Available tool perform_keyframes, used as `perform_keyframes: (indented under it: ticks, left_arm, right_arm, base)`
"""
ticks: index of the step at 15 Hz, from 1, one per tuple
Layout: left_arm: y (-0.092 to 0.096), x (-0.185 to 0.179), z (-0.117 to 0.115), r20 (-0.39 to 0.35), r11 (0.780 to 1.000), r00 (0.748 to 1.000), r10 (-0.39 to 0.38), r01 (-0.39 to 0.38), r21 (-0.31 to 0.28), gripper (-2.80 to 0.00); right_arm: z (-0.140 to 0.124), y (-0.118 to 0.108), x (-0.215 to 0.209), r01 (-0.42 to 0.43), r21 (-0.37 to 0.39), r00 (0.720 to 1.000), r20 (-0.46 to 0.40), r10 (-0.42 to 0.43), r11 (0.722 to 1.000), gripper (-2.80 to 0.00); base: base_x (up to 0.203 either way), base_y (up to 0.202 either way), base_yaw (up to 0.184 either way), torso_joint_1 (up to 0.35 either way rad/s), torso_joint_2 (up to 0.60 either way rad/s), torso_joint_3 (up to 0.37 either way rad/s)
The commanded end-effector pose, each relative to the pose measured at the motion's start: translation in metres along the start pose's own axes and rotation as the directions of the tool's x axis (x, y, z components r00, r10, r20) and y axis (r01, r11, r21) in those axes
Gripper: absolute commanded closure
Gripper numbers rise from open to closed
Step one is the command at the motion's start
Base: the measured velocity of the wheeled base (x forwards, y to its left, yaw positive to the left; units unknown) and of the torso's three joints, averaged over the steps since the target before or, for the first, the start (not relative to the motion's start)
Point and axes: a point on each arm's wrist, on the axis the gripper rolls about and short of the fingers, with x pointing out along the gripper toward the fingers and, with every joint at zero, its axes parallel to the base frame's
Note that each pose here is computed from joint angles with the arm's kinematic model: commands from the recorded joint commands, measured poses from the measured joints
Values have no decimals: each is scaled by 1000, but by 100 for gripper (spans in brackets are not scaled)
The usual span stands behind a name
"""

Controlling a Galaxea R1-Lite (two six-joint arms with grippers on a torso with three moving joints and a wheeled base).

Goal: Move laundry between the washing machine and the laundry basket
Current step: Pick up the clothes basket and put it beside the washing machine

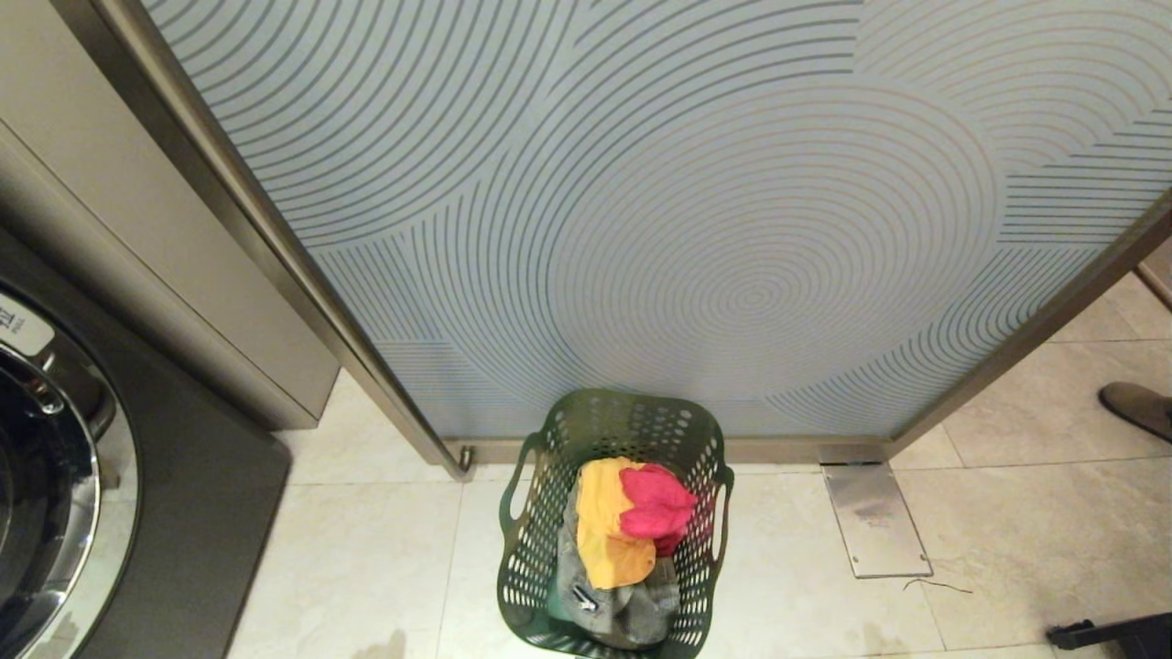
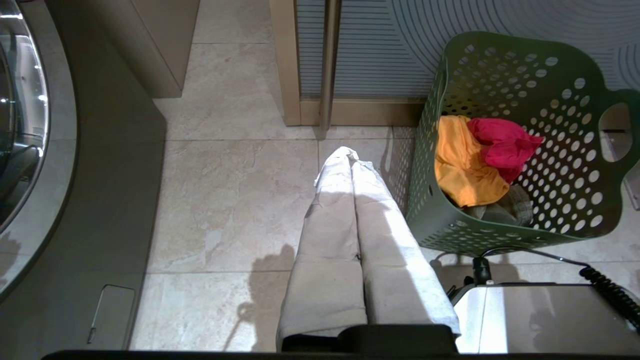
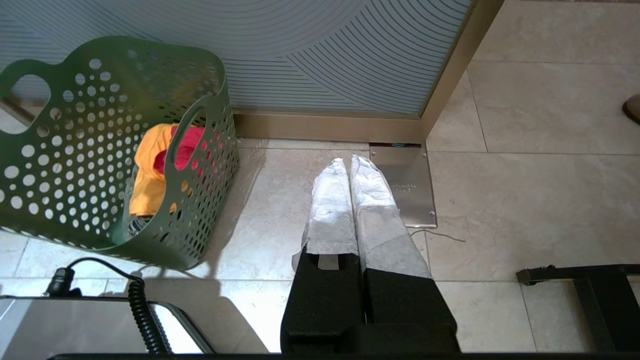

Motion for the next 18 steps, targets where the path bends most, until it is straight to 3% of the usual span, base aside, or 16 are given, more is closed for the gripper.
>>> perform_keyframes:
  ticks: [1,4,6,8,10,12,14,16,18]
  left_arm:
    - [0,0,0,1,1000,1000,0,0,-2,0]
    - [0,-2,5,16,1000,1000,10,-11,21,0]
    - [0,-11,29,62,999,998,-2,-1,34,0]
    - [-1,-12,53,-11,998,1000,-10,11,65,0]
    - [-1,1,79,-118,995,992,-44,54,82,0]
    - [-2,29,106,-240,992,968,-67,90,85,0]
    - [-4,71,134,-360,988,928,-99,135,74,0]
    - [-7,124,154,-464,983,876,-127,174,60,0]
    - [-10,177,158,-555,980,820,-137,196,47,0]
  right_arm:
    - [0,0,0,4,40,1000,-1,-4,999,0]
    - [2,0,-1,1,9,1000,1,-1,1000,0]
    - [25,-1,-8,0,13,997,71,-1,1000,0]
    - [58,-1,-19,-9,14,998,56,8,1000,0]
    - [94,-1,-13,-15,17,998,-57,16,1000,0]
    - [123,-2,12,-17,21,982,-189,21,1000,0]
    - [143,-2,51,-30,37,943,-331,40,999,0]
    - [147,-1,98,-70,79,873,-477,99,994,0]
    - [142,4,148,-122,150,801,-569,186,981,0]
  base:
    - [0,0,0,0,0,0]
    - [0,0,0,0,0,0]
    - [0,0,0,0,0,0]
    - [0,0,0,0,0,0]
    - [0,0,0,0,0,0]
    - [0,0,0,0,0,0]
    - [0,0,0,0,0,0]
    - [0,0,0,0,0,0]
    - [0,0,0,0,0,0]
